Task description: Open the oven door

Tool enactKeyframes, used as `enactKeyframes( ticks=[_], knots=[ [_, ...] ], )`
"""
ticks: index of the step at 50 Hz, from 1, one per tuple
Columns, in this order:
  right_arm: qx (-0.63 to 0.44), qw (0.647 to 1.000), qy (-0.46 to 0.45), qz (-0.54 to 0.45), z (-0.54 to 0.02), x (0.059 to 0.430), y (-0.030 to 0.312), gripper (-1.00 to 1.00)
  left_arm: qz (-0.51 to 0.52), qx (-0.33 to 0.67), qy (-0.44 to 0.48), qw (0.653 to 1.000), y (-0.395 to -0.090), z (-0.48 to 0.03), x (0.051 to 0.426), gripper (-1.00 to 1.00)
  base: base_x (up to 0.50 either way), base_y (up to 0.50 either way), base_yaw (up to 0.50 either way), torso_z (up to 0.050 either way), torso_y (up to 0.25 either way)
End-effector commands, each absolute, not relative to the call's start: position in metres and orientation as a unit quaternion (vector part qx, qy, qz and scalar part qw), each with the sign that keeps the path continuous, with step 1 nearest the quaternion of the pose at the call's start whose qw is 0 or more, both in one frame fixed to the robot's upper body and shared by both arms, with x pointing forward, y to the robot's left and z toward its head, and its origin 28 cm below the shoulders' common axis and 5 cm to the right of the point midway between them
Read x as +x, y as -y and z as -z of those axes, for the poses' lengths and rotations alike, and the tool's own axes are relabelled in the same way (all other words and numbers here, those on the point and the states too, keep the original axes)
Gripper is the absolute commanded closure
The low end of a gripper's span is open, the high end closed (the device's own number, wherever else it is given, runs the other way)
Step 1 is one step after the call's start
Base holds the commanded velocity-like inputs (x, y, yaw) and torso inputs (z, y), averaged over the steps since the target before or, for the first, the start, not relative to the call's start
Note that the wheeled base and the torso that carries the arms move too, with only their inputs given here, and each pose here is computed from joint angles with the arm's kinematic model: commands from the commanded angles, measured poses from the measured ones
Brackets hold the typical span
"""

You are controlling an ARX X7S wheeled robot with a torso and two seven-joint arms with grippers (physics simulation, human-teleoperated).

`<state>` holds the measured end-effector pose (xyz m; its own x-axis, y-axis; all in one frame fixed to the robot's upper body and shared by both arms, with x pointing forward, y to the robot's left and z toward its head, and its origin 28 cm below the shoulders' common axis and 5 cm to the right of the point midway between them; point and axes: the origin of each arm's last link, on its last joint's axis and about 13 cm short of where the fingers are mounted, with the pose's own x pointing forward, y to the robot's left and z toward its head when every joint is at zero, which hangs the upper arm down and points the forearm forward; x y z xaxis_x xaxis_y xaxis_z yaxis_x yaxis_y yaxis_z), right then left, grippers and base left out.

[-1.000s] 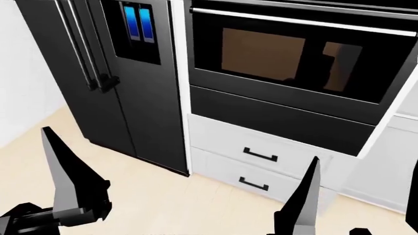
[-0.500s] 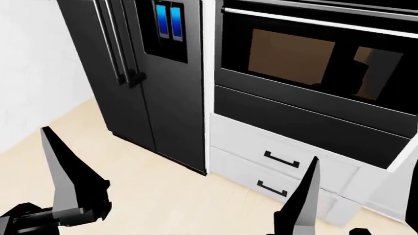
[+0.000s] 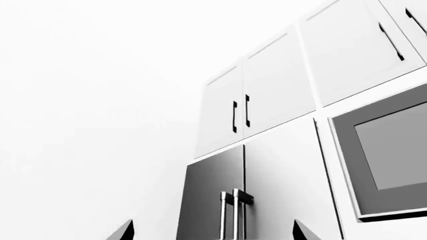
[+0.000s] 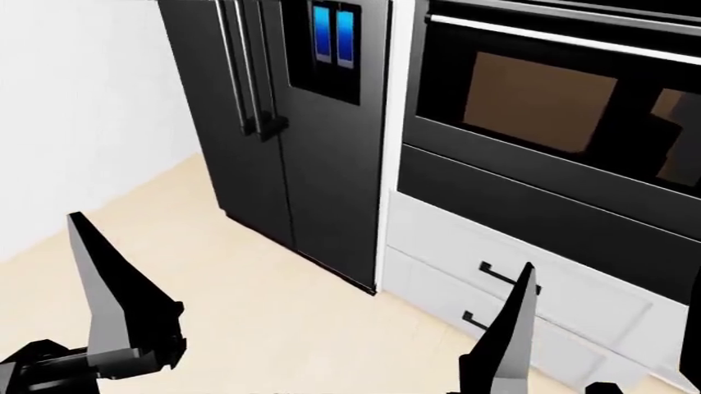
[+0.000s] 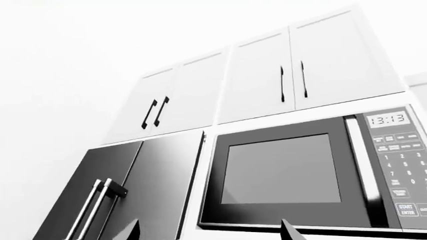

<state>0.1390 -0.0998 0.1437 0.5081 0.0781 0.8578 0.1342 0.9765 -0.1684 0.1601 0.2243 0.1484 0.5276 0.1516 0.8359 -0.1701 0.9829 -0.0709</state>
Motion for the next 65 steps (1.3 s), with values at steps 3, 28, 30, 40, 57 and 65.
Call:
enactKeyframes(
  ticks=[3,28,30,40,57,65],
  knots=[
    [-0.107,0.862,0.496,0.016,-0.1437,0.1390,0.0996,-1.00,-0.092,0.010,0.477,0.874,-0.2245,-0.1485,0.1599,-1.00,0.00,0.00,0.32,0.000,0.000],
    [-0.107,0.862,0.495,0.016,-0.1431,0.1387,0.1000,-1.00,-0.092,0.010,0.477,0.874,-0.2245,-0.1485,0.1599,-1.00,0.00,0.00,0.32,0.000,0.000],
    [-0.107,0.862,0.495,0.016,-0.1430,0.1388,0.1001,-1.00,-0.092,0.010,0.477,0.874,-0.2245,-0.1485,0.1599,-1.00,0.00,0.00,0.32,0.000,0.000],
    [-0.107,0.862,0.495,0.016,-0.1429,0.1389,0.1000,-1.00,-0.092,0.010,0.477,0.874,-0.2245,-0.1485,0.1599,-1.00,0.00,0.00,0.32,0.000,0.000],
    [-0.107,0.862,0.495,0.016,-0.1425,0.1388,0.0996,-1.00,-0.093,0.010,0.477,0.874,-0.2243,-0.1480,0.1600,-1.00,0.00,0.00,0.32,0.000,0.000],
    [-0.107,0.862,0.495,0.015,-0.1425,0.1385,0.0995,-1.00,-0.093,0.011,0.477,0.874,-0.2244,-0.1483,0.1598,-1.00,0.00,0.00,0.32,0.000,0.000]
  ],
)
